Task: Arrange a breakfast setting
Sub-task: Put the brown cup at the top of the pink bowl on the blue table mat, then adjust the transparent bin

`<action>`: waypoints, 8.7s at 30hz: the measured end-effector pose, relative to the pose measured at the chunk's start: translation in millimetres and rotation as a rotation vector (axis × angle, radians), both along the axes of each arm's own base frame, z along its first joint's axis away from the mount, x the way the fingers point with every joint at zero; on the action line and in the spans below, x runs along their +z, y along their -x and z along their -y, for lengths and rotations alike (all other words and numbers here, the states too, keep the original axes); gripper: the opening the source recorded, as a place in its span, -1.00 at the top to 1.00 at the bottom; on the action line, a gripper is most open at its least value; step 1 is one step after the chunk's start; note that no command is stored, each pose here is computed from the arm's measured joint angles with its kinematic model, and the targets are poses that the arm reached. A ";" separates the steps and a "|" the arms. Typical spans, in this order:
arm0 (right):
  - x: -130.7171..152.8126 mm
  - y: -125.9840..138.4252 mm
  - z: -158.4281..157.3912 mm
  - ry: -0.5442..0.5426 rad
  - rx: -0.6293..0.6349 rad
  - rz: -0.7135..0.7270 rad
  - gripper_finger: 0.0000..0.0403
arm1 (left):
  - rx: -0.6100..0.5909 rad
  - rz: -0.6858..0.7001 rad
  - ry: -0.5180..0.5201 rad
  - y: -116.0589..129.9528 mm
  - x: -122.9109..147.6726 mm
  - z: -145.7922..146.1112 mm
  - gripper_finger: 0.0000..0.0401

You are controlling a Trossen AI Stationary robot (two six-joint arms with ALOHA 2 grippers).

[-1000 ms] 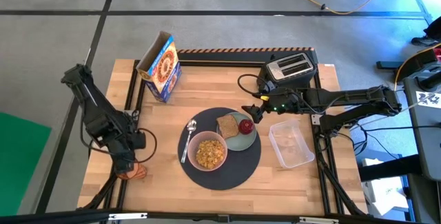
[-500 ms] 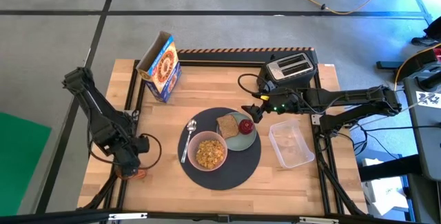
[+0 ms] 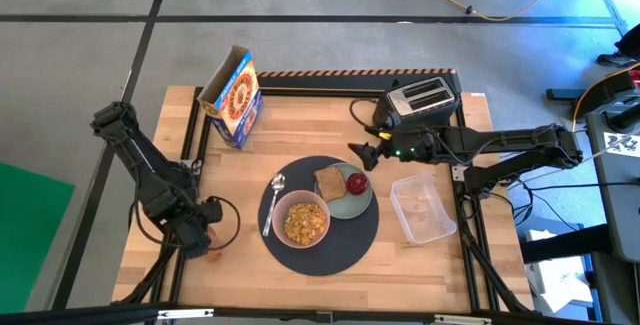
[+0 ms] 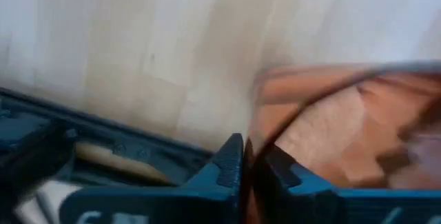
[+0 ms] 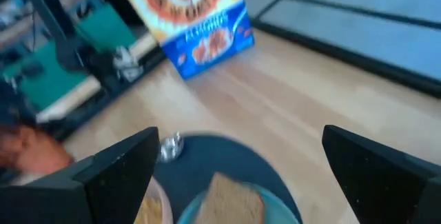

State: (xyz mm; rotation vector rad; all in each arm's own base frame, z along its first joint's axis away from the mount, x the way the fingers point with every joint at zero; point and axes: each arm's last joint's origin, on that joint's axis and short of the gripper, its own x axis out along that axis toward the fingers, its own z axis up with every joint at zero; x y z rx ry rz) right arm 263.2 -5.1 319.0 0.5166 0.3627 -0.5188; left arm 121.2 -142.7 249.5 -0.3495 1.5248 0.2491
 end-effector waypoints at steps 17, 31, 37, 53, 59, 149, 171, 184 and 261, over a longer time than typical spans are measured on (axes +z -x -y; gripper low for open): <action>13.0 -6.7 -2.7 -0.110 0.034 0.183 -0.97 | 0.223 -0.032 0.025 -15.4 5.8 -15.2 0.98; 10.8 -5.6 -19.7 -0.157 0.088 0.167 -0.97 | 0.365 0.036 -0.081 -33.8 57.2 -53.6 0.98; 4.9 -1.4 -20.3 -0.125 0.063 0.091 -0.97 | 0.390 0.052 -0.085 -48.0 61.1 -81.0 0.98; 14.4 34.3 5.9 -0.068 0.001 -0.019 -0.97 | 0.436 0.083 -0.035 -74.2 56.4 -162.8 0.98; 24.3 62.1 11.9 -0.047 -0.077 -0.025 -0.97 | 0.417 0.098 -0.072 -87.9 64.0 -190.4 0.98; -46.2 131.1 -26.1 -0.521 -0.220 -0.713 -0.97 | 0.157 0.208 -0.275 -209.4 95.7 -233.2 0.31; -101.4 113.3 -72.7 -0.681 -0.178 -0.791 -0.60 | 0.127 0.233 -0.329 -204.6 106.3 -225.5 0.31; -105.5 144.9 -123.5 -0.794 -0.322 -0.826 -0.58 | 0.089 0.242 -0.328 -207.4 106.4 -216.0 0.31; -104.7 51.4 -154.5 -0.561 0.033 -0.809 -0.58 | 0.113 0.350 -0.420 -163.4 149.3 -226.1 0.31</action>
